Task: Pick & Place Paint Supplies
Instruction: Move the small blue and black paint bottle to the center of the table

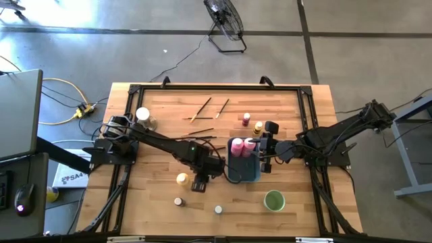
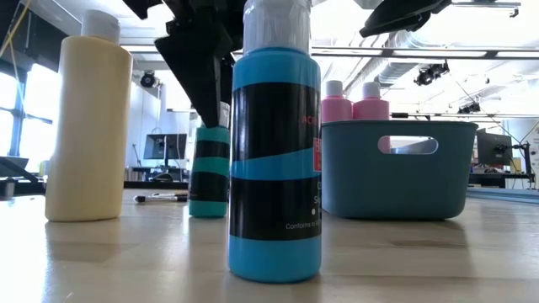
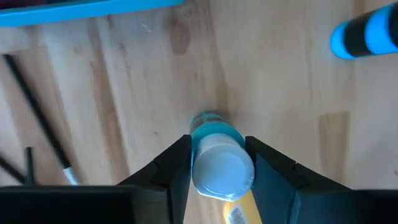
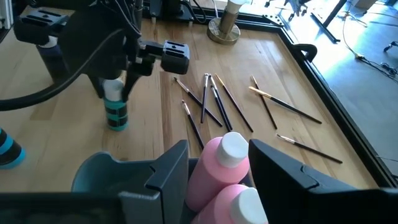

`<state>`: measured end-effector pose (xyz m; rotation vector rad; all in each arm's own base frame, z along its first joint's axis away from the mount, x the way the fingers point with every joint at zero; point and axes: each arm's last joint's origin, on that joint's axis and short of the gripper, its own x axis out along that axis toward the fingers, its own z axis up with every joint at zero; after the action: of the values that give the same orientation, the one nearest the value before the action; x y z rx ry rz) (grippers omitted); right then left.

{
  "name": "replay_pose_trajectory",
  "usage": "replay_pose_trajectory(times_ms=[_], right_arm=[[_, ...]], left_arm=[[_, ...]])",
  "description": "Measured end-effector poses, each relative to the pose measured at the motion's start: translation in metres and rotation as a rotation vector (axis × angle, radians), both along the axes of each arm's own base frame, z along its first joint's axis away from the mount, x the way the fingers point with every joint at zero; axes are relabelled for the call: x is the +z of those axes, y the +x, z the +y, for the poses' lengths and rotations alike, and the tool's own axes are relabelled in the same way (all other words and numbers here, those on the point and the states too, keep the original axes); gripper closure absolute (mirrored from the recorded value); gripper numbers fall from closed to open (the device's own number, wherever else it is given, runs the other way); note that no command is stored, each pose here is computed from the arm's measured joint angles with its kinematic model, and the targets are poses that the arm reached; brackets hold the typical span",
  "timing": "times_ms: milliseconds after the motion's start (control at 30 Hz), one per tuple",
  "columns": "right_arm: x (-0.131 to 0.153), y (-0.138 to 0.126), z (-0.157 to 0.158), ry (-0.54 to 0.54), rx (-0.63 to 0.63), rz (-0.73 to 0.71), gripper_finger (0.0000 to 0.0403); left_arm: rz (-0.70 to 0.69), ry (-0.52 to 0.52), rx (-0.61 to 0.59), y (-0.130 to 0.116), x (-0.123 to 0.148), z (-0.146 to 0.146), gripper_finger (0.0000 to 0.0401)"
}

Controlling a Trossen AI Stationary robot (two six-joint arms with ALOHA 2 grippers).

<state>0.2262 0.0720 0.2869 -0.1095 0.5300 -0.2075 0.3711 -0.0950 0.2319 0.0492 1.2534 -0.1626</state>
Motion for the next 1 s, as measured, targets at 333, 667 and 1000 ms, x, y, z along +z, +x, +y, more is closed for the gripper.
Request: replay_pose_trajectory(times_ms=[333, 667, 1000], right_arm=[[0.0, 0.0, 0.0, 0.002, -0.001, -0.001, 0.0241], [0.0, 0.0, 0.0, 0.002, -0.001, -0.001, 0.0241], [0.0, 0.0, 0.0, 0.002, -0.001, -0.001, 0.0241]], left_arm=[[-0.02, 0.065, 0.013, 0.001, 0.0, 0.004, 0.0262], [-0.018, 0.067, 0.053, 0.007, 0.0, 0.03, 0.0261], [-0.026, 0.06, 0.072, 0.012, 0.0, 0.062, 0.0261]])
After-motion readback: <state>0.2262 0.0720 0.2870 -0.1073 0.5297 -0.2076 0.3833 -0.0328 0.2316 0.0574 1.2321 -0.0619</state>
